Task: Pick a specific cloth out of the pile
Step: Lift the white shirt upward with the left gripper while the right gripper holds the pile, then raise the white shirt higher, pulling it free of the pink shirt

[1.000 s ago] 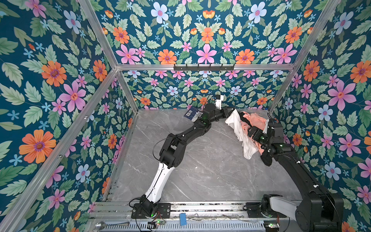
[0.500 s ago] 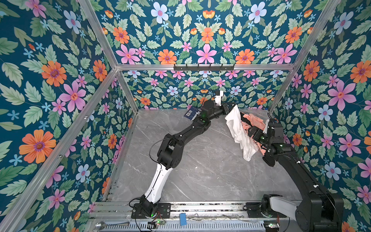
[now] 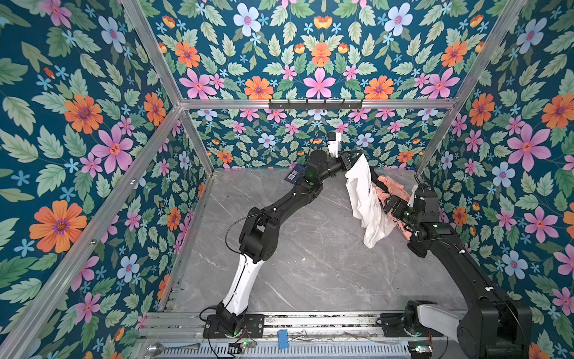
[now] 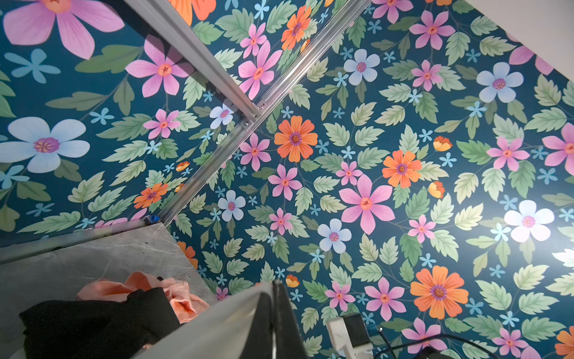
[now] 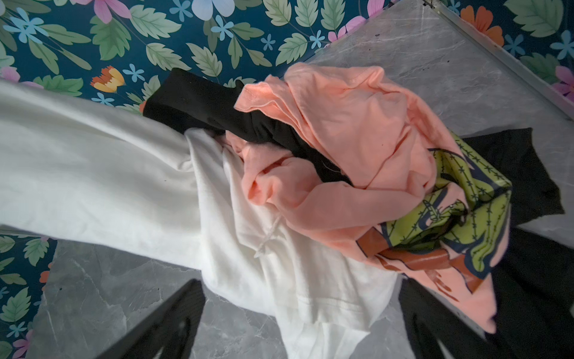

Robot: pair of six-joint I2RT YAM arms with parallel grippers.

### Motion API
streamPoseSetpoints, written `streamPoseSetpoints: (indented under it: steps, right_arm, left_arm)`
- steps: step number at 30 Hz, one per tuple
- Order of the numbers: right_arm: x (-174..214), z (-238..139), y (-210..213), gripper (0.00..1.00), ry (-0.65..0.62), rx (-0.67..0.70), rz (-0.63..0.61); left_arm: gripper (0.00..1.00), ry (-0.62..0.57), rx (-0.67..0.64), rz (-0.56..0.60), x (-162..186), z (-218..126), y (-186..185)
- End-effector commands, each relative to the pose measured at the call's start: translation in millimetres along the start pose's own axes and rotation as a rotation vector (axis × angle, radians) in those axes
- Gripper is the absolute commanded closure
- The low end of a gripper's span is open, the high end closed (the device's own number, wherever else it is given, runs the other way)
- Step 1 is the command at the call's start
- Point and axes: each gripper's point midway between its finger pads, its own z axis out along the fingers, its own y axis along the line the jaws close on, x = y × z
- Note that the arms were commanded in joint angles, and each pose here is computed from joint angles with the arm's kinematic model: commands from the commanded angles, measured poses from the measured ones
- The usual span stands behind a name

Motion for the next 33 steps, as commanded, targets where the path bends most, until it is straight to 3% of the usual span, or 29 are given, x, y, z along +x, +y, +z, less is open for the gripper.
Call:
streamPoseSetpoints:
  steps: [1,33]
  right_arm:
    - [-1.1,-0.4,-2.5,0.01,-0.01,0.013,-0.004]
    - [-3.3,2.2,0.1,0.01,-0.006,0.007,0.003]
  left_arm:
    - [1.0,-0.078,0.073,0.066,-26.1,-4.7,-27.2]
    - [1.0,-0.158,0.131,0.117,-70.4,-19.3,-78.8]
